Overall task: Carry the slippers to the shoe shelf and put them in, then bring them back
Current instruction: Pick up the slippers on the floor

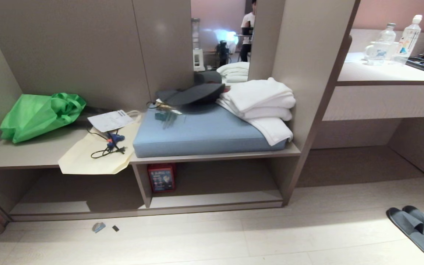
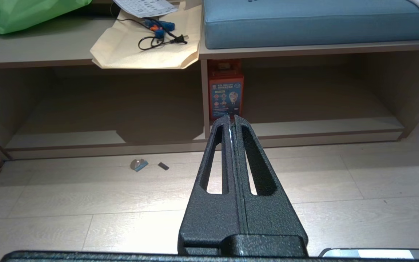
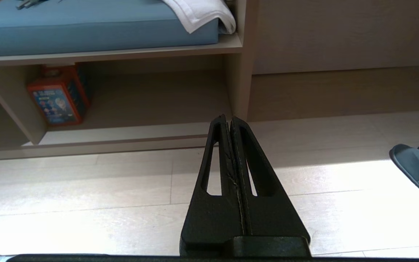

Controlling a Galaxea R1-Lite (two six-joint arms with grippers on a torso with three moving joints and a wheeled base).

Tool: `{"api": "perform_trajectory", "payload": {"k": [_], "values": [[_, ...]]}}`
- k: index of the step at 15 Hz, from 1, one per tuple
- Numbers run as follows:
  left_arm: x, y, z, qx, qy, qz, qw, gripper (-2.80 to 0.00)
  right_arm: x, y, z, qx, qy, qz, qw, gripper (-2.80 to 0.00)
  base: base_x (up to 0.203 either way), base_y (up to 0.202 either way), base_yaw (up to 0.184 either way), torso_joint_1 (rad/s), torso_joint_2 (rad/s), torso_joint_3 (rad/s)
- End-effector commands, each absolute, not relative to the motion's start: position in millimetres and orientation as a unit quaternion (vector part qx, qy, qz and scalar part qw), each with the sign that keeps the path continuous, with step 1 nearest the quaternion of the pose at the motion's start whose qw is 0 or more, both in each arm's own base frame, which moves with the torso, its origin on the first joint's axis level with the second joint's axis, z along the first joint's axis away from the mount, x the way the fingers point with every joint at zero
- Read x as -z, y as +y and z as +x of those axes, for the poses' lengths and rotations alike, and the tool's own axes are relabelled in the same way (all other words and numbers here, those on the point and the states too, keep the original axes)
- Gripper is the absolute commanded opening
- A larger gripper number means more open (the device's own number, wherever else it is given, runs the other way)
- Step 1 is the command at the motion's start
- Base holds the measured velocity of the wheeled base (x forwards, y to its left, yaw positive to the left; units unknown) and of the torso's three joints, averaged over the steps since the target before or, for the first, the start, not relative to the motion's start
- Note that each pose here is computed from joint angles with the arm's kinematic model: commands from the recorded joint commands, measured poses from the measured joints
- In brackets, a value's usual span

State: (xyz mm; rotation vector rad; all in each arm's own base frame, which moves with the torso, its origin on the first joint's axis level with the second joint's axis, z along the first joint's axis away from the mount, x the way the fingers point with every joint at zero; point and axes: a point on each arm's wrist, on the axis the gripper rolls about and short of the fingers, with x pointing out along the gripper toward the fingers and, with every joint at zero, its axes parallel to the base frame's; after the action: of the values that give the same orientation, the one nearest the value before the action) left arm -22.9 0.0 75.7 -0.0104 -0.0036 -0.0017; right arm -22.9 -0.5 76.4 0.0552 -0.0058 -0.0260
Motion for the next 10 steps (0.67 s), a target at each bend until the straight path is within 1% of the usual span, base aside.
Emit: {"api": "perform_trajectory", "payload": {"k": [1, 5, 6, 7, 10], "values": [[-75.8, 0.0, -22.8, 0.001, -0.002, -0.005, 1.000, -2.80, -76.4, -0.5, -22.8, 0.013, -0.003, 0.028, 1.000, -2.80, 0.000, 0.000, 0.000, 0.000, 0.00, 0.000], [-75.8, 0.0, -22.8, 0.001, -0.002, -0.006, 1.000, -2.80, -76.4, -0.5, -22.8, 0.013, -0.003, 0.028, 1.000, -2.80, 0.000, 0.000, 0.000, 0.000, 0.00, 0.000], [-75.8, 0.0, -22.8, 0.001, -0.002, -0.005, 1.000, -2.80, -76.4, -0.5, -22.8, 0.013, -0.003, 0.028, 1.000, -2.80, 0.002, -0.065, 0.000, 0.001, 0.00, -0.009], [-75.8, 0.0, -22.8, 0.001, -0.002, -0.005, 1.000, -2.80, -76.4, -0.5, -22.8, 0.013, -0.003, 0.028, 1.000, -2.80, 0.001, -0.121, 0.003, 0.002, 0.00, 0.002], [-75.8, 0.0, -22.8, 0.001, -0.002, -0.005, 1.000, -2.80, -76.4, -0.5, -22.8, 0.013, -0.003, 0.028, 1.000, -2.80, 0.000, -0.193, -0.002, 0.002, 0.00, 0.002]]}}
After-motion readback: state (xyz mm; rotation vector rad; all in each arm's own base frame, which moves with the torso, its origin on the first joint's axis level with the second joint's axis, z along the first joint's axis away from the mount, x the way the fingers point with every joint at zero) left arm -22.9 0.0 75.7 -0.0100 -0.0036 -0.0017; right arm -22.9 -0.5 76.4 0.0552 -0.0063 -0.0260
